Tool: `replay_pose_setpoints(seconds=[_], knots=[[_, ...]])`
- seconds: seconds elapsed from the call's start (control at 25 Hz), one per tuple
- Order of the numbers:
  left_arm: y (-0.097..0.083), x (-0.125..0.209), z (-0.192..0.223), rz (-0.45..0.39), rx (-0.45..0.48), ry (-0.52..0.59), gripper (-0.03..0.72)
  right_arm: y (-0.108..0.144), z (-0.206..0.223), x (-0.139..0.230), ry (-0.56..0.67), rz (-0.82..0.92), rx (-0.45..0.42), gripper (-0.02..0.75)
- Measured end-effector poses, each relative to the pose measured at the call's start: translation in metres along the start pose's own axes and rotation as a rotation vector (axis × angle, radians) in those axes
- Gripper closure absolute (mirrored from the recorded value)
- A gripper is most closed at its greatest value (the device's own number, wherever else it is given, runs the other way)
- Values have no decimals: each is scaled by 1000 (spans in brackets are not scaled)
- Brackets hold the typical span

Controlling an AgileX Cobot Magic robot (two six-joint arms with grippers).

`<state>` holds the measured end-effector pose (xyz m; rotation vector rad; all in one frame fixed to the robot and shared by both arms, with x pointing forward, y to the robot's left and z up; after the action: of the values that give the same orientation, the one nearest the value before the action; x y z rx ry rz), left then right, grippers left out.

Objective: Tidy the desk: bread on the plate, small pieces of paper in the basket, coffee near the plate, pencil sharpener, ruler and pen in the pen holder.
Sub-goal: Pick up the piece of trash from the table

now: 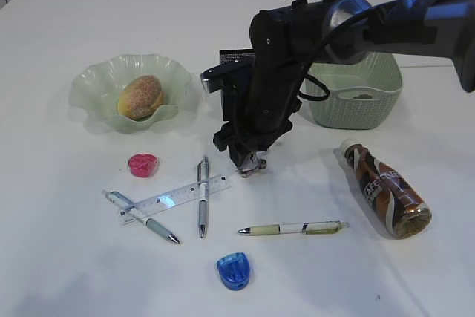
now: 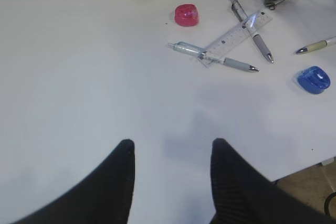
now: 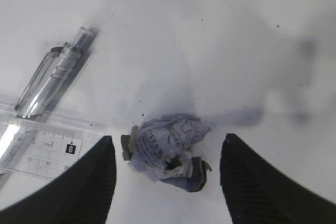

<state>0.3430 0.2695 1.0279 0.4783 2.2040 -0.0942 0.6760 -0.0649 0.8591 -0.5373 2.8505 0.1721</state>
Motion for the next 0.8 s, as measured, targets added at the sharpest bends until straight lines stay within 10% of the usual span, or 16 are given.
replay_pose_setpoints(seconds=[0.8], knots=[[1,0,0,3,-5,0,359,-1,9,4,23,8,4,321]])
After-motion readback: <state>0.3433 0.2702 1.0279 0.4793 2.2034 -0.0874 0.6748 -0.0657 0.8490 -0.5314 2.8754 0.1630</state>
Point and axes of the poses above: a point on each arm's last joint axis where the gripper is mounted, z pointing out along that axis toward the gripper, y along the wrist's bending axis when the last joint is at zero, x = y × z, the point moved 7 cm from there along z, pointing out along that axis toward the gripper, and after that the axes turned 13 degrees about z, right-handed, at the moved point
